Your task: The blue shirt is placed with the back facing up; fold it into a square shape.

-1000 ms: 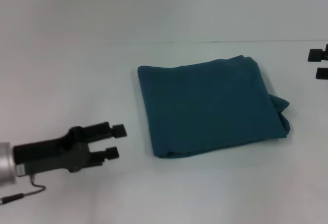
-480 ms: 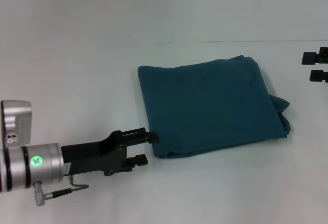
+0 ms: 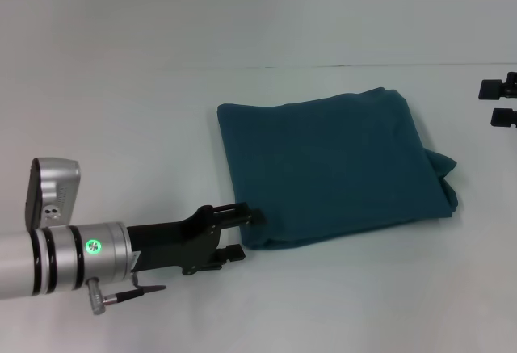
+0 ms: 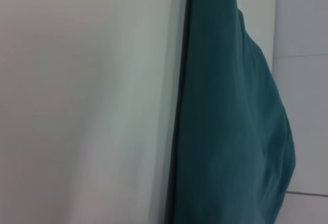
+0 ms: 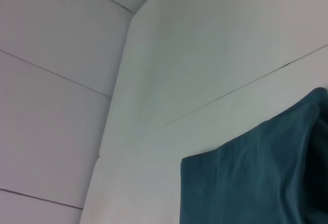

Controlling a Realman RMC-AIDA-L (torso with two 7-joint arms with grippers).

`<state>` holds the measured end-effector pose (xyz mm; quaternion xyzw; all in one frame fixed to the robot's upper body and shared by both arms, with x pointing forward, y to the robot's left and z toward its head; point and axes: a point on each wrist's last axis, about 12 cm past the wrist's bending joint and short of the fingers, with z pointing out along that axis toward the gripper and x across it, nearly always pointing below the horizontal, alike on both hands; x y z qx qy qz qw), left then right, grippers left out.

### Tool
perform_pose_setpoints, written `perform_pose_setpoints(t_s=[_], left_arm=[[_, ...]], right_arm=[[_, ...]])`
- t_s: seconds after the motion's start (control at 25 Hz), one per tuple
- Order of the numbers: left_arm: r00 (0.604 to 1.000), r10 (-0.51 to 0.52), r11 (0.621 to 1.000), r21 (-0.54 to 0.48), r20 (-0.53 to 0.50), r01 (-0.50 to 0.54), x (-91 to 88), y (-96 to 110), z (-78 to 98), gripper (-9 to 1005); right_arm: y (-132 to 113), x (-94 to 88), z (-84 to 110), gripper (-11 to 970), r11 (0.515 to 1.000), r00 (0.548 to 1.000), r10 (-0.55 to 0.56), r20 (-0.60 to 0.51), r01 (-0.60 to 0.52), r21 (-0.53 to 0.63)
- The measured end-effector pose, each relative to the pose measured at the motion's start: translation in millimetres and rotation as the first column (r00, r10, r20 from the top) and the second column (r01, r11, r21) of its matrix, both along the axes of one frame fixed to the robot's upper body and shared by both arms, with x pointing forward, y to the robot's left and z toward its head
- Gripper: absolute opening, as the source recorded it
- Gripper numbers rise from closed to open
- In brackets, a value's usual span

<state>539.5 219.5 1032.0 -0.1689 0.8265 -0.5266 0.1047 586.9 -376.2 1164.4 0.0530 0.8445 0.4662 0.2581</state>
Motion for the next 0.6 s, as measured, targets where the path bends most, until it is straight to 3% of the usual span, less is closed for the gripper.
perform_pose_setpoints(t_s=[0.6], left_arm=[[1.000,-0.007,0.998,0.062,0.003,0.007,13.1,-16.6,-1.9,813]], right_arm=[[-0.3,0.3,0.2,766,1.000,1.000,-0.004,0.005,0.004,0.001]])
